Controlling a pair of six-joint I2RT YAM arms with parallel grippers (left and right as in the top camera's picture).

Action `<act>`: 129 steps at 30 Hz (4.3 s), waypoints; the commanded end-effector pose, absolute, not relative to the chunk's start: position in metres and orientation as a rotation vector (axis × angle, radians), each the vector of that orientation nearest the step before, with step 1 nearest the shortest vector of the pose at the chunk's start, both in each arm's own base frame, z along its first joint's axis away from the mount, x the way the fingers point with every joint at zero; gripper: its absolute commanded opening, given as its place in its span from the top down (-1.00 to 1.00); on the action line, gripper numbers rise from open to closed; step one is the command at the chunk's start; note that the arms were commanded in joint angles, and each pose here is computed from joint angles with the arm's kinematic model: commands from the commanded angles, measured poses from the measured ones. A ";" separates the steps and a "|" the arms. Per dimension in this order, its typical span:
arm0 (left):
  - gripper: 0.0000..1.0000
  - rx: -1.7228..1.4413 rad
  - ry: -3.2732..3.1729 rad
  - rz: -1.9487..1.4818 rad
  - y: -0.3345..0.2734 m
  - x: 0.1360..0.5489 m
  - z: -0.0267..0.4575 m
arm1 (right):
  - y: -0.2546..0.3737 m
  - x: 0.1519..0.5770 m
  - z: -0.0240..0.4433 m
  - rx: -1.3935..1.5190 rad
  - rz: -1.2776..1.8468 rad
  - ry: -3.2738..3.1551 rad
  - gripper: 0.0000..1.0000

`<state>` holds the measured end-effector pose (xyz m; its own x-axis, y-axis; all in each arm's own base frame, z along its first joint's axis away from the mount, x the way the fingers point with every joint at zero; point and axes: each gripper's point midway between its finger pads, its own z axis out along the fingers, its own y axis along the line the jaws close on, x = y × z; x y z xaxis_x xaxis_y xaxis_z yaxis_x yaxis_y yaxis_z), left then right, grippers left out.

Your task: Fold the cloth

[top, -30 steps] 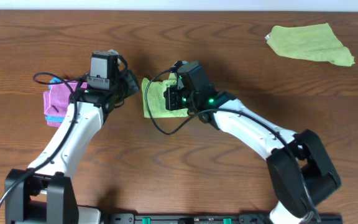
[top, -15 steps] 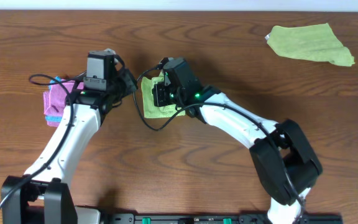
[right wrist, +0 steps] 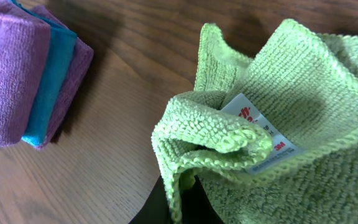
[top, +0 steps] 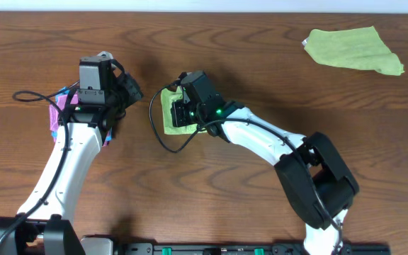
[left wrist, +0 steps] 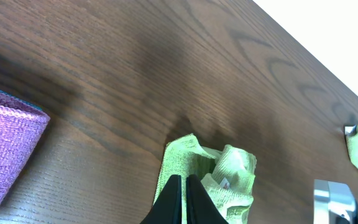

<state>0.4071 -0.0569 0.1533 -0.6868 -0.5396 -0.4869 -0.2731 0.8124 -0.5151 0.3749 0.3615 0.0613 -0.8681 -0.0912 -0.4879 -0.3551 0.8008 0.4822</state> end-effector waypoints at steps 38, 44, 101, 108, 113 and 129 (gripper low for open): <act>-0.39 -0.560 2.252 -0.554 -0.052 0.410 0.193 | 0.208 0.416 0.186 -0.214 0.343 2.565 -0.98; -0.75 -0.572 2.265 -0.571 -0.053 0.404 0.194 | 0.152 0.371 0.208 -0.183 0.103 2.623 -0.99; -0.91 -1.252 2.290 -1.173 -0.072 0.275 0.086 | -0.005 0.182 0.175 0.499 0.048 2.173 -0.98; -0.90 -1.177 2.335 -1.104 -0.099 0.286 0.071 | -0.005 0.182 0.175 0.498 0.048 2.173 -0.98; -0.91 -1.188 2.316 -1.123 -0.110 0.302 0.060 | -0.005 0.182 0.175 0.499 0.048 2.173 -0.98; -0.91 -1.259 2.275 -1.153 -0.119 0.329 0.026 | -0.005 0.182 0.175 0.498 0.048 2.173 -0.99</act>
<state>0.3299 -0.1164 0.0342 -0.5847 -0.8041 0.1073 -0.5541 0.2992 -0.7768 0.1822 -0.0012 0.1754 -0.5466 0.3502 -0.7607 0.3090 0.9286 0.2055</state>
